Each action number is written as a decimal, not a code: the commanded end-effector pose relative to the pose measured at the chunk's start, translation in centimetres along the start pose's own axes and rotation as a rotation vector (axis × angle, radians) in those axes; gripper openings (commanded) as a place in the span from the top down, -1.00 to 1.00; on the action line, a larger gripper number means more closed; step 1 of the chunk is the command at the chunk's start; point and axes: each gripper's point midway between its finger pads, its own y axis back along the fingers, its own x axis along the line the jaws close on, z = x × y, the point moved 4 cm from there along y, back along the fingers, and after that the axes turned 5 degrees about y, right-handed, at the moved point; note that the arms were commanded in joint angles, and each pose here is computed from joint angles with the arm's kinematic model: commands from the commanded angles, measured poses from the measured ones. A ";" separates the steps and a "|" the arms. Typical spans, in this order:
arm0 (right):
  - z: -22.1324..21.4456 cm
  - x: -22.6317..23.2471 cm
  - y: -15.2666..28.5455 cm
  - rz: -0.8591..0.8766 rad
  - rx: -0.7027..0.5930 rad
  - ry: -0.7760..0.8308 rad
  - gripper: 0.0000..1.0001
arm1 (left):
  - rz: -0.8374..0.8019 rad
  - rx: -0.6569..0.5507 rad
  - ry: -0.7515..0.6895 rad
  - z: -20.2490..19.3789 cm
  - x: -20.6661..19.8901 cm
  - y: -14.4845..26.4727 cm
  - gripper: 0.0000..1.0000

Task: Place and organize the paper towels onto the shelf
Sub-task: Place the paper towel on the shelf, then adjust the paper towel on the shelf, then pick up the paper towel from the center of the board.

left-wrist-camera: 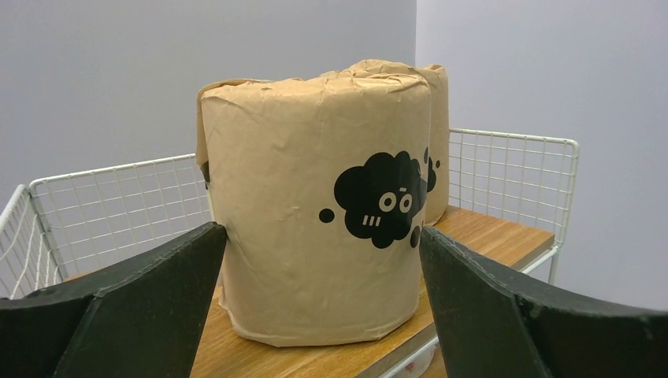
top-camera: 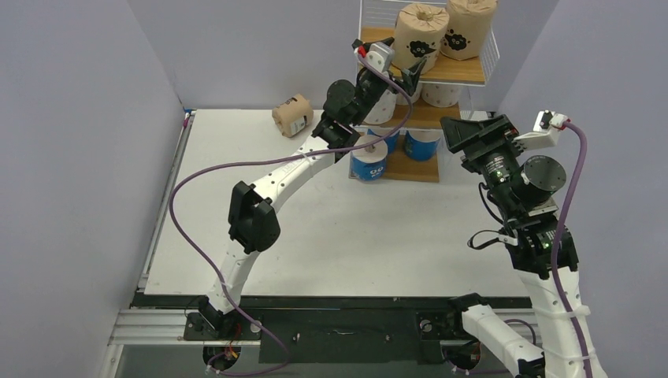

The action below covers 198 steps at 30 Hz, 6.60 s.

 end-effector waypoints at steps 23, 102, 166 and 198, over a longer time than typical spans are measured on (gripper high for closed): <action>2.1 2.7 -5.7 -0.048 -0.110 0.289 0.20 | 0.113 -0.155 0.101 18.4 -2.1 17.3 -0.94; 0.9 -4.5 -25.1 -0.423 -0.127 0.376 -0.04 | 0.595 0.249 0.346 7.1 4.5 43.9 -0.95; -18.4 -11.8 5.0 -0.015 0.249 0.233 -0.33 | 0.859 0.328 0.854 0.3 13.8 35.7 -0.93; -23.7 -16.9 3.9 -0.199 0.372 0.265 -0.26 | 0.894 0.089 1.102 -17.8 35.9 26.0 -0.93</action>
